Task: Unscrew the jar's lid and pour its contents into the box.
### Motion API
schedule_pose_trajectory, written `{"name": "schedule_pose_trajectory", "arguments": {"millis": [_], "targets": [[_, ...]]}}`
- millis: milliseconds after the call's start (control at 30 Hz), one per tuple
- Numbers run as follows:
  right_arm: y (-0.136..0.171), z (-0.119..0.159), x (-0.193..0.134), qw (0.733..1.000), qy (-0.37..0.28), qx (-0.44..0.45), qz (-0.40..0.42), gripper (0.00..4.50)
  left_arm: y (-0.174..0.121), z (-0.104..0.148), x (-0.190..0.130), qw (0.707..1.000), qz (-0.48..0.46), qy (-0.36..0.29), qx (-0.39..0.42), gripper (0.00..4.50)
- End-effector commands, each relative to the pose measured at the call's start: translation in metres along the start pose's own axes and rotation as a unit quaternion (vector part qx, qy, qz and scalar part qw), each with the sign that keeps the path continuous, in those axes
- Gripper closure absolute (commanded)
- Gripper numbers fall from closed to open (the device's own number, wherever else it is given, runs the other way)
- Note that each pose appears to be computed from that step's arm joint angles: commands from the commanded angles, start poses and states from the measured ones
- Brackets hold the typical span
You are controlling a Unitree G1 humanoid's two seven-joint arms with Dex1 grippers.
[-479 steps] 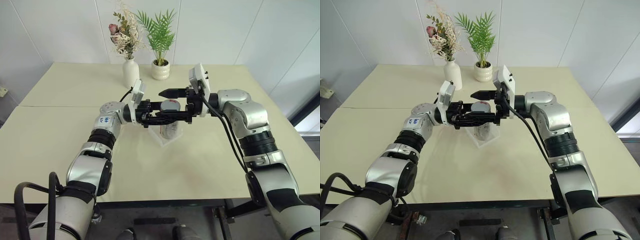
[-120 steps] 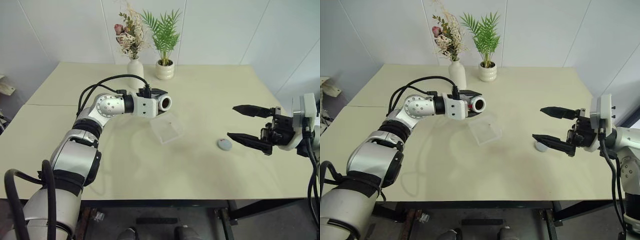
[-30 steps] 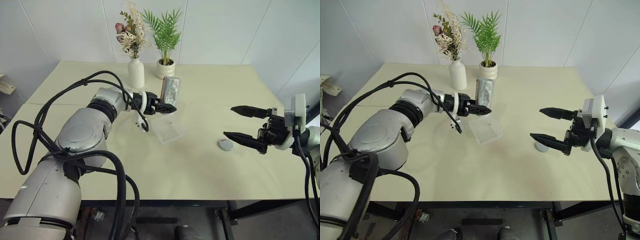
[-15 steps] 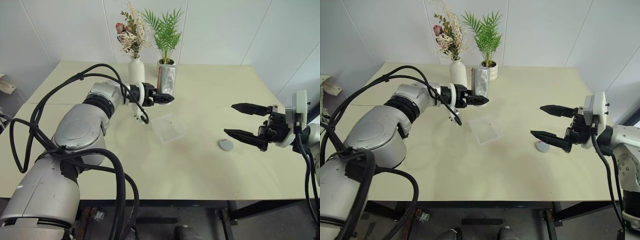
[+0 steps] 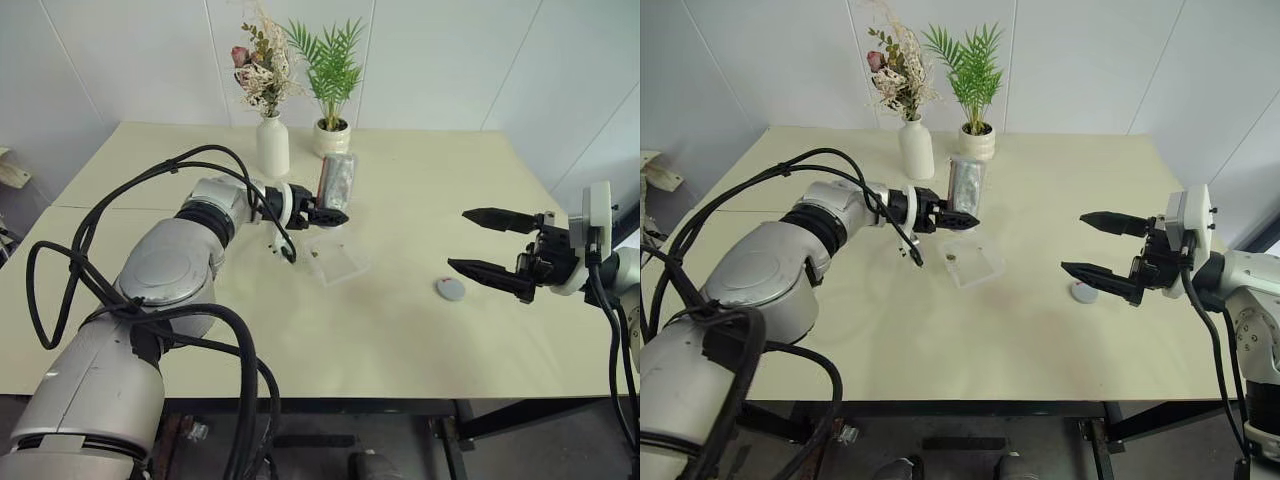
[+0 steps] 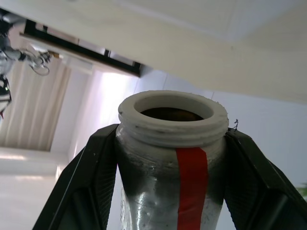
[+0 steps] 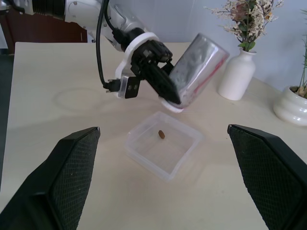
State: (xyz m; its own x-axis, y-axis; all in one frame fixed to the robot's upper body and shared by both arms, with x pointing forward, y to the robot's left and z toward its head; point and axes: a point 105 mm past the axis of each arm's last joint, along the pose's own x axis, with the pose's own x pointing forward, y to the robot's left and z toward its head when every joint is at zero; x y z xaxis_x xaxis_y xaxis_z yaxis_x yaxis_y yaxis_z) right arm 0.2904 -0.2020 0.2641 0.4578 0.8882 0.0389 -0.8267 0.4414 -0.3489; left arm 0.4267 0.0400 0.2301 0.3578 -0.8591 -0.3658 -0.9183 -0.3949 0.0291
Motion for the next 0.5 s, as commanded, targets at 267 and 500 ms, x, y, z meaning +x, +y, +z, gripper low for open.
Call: {"name": "schedule_pose_trajectory", "arguments": {"millis": [267,500], "targets": [[0.0,0.011,-0.003,1.0,-0.001,-0.022,-0.004,0.0,0.001,-0.047,-0.014,0.985,0.008,0.142,-0.099,1.89],[0.001,0.011,-0.007,1.0,0.004,-0.024,-0.008,0.0,-0.012,-0.068,-0.04,0.876,0.033,0.298,-0.377,1.89]]}}
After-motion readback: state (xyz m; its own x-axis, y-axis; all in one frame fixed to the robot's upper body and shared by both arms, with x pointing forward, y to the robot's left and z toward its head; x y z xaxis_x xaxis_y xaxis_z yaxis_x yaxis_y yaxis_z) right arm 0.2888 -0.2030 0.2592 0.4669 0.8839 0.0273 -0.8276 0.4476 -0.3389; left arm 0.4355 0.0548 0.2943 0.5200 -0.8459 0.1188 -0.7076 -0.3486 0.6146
